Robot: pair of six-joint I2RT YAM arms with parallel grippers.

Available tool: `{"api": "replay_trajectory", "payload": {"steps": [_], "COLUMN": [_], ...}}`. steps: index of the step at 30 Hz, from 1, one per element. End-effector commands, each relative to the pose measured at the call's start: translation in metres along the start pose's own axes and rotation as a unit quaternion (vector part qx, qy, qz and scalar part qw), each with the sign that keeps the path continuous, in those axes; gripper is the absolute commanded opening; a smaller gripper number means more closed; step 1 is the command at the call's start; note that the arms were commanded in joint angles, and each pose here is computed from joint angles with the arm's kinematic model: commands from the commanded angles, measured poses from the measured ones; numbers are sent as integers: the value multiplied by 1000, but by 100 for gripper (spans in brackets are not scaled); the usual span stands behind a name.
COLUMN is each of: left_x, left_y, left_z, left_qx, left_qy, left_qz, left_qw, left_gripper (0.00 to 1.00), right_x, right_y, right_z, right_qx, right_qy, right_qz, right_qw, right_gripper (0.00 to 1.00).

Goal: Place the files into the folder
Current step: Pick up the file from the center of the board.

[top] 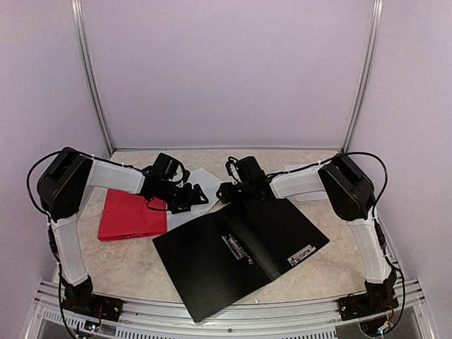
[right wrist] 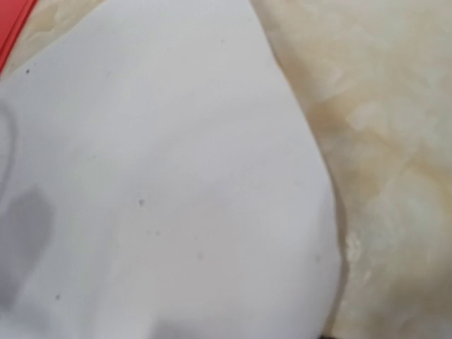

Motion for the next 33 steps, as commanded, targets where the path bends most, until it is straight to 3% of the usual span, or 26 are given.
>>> {"api": "replay_trajectory", "payload": {"steps": [1,6,15,21,26,33], "left_x": [10,10,11,10,6,-11], "left_y": [-22,-22,-24,-25,-21,-5], "left_z": [12,13,16,15,11,-16], "left_qx": [37,38,41,41,30,-15], "left_qy": [11,11,11,7,0,-8], "left_qz": [-9,-7,-5,-5,7,48], "left_qw": [999,999,999,999,1000,999], "left_gripper": [83,83,82,82,83,94], "right_x": [-15,-11,-7,-4,-1,3], "right_y": [-19,-16,-8,5,26,57], "right_z": [5,7,7,-4,-25,-74], "right_qx": [33,20,-10,-45,-86,-145], "right_qy": [-11,11,61,69,57,74], "right_qz": [34,52,91,102,87,64], "right_qw": [999,998,994,991,991,985], "right_gripper": [52,47,26,1,0,0]}}
Point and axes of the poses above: each gripper's point midway between its finger pads, its own z axis out along the fingers, its own x axis along the line the jaws close on, y = z × x, the point moved 8 cm from there along -z, back along the fingers, and after that the axes turned 11 degrees about z, right-handed, at the moved point
